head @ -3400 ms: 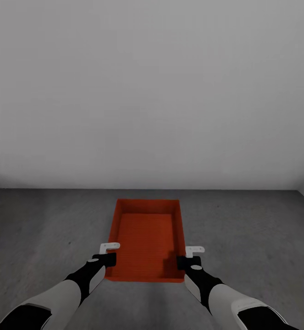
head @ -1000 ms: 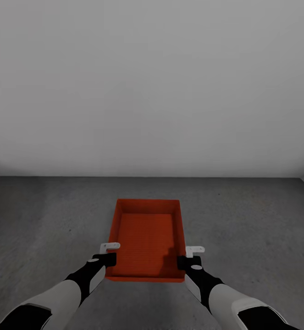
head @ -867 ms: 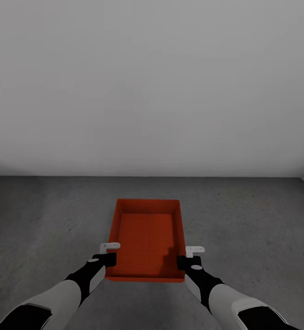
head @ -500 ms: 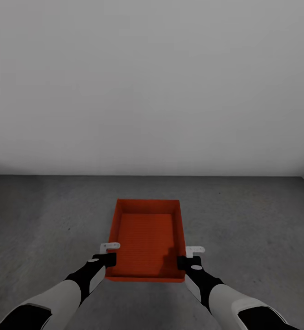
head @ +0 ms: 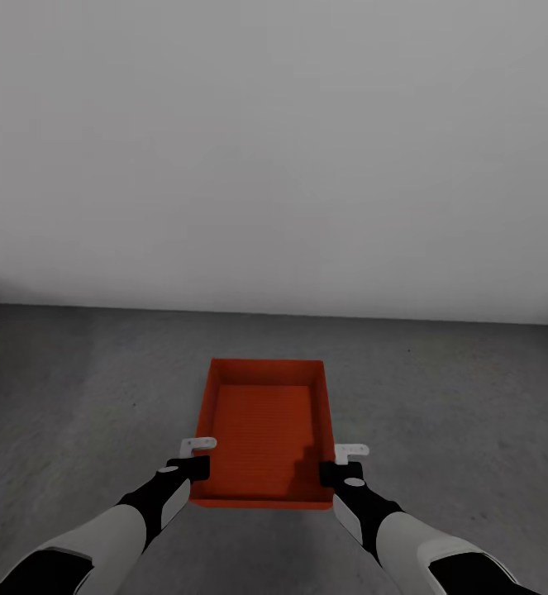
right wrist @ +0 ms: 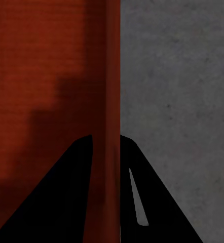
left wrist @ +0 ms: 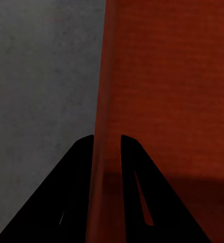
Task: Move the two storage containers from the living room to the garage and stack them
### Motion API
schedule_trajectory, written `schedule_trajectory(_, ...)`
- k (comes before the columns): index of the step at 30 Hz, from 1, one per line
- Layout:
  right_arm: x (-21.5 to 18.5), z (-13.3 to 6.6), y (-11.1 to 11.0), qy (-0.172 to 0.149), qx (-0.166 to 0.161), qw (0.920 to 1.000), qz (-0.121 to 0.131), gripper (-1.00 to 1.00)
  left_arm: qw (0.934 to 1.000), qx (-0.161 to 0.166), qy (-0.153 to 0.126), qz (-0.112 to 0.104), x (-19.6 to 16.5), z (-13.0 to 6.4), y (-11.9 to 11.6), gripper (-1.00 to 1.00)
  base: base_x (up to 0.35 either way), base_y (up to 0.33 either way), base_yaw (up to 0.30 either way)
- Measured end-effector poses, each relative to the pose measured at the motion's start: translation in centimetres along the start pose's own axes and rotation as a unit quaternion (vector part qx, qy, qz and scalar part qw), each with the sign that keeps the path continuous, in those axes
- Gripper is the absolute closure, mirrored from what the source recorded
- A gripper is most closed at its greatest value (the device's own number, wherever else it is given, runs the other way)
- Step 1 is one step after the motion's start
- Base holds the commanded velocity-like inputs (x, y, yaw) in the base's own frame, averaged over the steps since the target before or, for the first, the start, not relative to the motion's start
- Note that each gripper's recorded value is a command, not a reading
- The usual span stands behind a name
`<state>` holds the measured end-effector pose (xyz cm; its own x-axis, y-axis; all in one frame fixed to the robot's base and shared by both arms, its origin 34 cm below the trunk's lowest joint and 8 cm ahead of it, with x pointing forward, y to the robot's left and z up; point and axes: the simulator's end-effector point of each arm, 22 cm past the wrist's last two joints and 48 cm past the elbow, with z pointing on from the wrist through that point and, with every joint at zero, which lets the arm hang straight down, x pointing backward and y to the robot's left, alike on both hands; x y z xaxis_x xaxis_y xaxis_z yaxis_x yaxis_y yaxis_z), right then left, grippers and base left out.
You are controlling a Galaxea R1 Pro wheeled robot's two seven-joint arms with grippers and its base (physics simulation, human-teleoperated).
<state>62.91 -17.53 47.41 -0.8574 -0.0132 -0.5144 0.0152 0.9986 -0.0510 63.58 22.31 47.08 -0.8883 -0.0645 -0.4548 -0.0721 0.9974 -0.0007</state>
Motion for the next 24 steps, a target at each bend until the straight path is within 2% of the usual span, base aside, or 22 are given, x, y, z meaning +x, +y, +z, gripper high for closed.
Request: schedule_trajectory(24, 2.4, 3.5, 0.2, 0.0, 0.0, 1.0, -0.001, 1.0, 1.0, 0.0, 0.0, -0.001, 2.3, 3.7, 0.0, 1.0, 0.0, 0.0, 0.0)
